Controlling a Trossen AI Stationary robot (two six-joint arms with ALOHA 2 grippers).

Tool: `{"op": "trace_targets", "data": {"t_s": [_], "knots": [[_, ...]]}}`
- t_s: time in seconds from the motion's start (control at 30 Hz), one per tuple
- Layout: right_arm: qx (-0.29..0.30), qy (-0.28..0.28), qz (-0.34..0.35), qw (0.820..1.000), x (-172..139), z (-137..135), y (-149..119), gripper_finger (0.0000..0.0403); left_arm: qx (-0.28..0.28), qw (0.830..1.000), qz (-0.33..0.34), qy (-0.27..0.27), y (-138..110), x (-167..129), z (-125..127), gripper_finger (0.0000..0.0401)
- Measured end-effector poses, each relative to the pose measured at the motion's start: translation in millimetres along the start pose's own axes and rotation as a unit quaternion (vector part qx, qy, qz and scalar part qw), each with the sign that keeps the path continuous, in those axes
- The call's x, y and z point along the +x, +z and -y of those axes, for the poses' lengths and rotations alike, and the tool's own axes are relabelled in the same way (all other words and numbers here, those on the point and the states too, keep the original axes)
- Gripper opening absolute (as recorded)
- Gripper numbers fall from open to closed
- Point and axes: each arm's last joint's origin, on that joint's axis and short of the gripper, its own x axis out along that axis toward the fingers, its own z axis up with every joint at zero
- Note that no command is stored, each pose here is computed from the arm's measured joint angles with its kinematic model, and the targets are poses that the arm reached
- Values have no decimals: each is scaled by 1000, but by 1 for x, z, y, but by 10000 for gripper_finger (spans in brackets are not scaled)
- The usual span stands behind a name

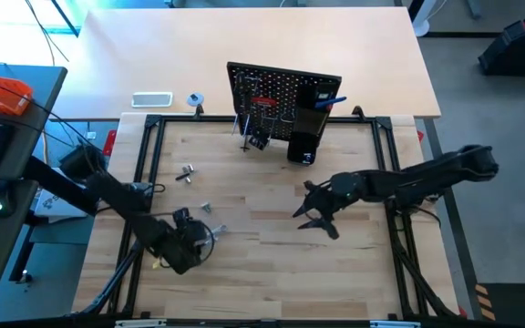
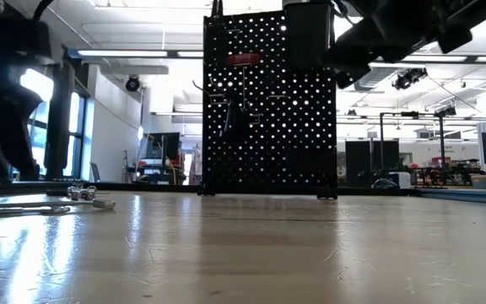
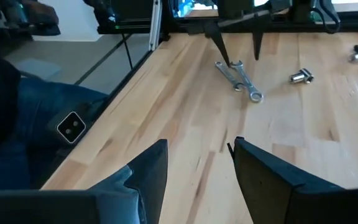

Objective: Hang tools onto peg board
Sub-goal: Hang the wrench on the peg board

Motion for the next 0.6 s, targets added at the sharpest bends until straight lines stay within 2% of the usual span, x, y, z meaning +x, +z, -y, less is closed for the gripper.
{"op": "trace_targets", "data": {"t_s": [0.2, 0.33, 0.43, 0.6], "knots": [[21, 1, 2, 1000, 16, 5, -7, 176, 2, 999, -8, 44, -10, 22, 9, 250], [23, 3, 9, 1000, 25, 3, -9, 176, 10, 999, -10, 51, -9, 34, 12, 235], [19, 3, 14, 1000, 31, 0, -11, 176, -6, 999, -9, 46, -9, 42, 10, 199], [15, -3, 19, 1000, 35, -5, -12, 176, -14, 1000, -8, 12, -7, 52, 5, 113]]}}
